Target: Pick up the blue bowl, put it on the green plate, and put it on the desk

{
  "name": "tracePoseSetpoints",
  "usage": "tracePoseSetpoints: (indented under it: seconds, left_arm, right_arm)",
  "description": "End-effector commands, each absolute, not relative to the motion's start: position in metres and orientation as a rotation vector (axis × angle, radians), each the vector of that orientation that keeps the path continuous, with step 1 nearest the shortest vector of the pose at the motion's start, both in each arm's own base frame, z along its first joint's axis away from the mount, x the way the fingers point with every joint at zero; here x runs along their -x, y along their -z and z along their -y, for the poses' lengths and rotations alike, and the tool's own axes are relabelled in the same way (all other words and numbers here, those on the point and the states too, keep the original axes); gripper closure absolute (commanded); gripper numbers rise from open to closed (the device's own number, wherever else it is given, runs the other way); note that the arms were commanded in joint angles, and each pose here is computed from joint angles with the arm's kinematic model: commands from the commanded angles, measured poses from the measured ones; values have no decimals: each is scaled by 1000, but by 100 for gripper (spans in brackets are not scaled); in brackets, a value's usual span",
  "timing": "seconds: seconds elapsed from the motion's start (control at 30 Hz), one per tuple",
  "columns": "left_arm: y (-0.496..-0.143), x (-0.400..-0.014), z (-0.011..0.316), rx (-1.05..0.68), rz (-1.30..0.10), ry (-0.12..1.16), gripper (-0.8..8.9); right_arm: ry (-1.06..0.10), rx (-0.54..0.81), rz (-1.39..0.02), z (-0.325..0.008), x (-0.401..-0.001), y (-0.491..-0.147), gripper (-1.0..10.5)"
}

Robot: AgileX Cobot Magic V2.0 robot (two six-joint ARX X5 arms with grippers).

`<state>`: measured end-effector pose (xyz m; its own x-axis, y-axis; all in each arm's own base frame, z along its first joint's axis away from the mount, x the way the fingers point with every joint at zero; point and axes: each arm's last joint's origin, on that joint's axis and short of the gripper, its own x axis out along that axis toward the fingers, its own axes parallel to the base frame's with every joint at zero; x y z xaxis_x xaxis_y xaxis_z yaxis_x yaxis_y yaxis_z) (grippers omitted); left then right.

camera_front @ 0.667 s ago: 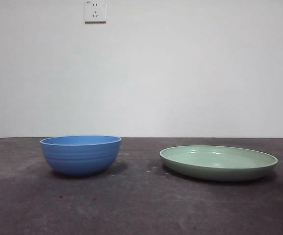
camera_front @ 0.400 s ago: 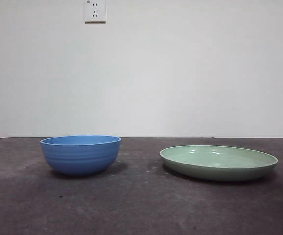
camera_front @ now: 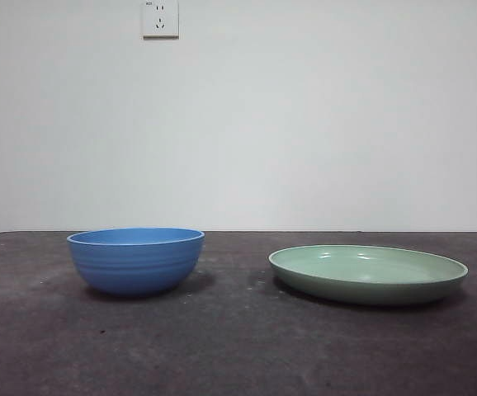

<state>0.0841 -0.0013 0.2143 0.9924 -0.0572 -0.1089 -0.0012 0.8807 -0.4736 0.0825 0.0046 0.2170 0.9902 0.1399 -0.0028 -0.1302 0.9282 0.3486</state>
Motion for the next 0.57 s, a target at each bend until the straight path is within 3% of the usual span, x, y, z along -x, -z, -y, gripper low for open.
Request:
tracePoseSetpoints:
  seconds: [0.03,0.27,0.57]
  left_arm:
    - [-237,-81,2,444,-110,70,804]
    - [-276,-87,5,313,-255,169,804]
    - [-305,-114,13,209,-468,448,804]
  right_arm:
    - [-139,-330,-20,-5,-80,-234,935]
    - [-201,-254,-131,-7,-85,-271,935]
    - [-445,-182,-406,-14,-109,-309,935]
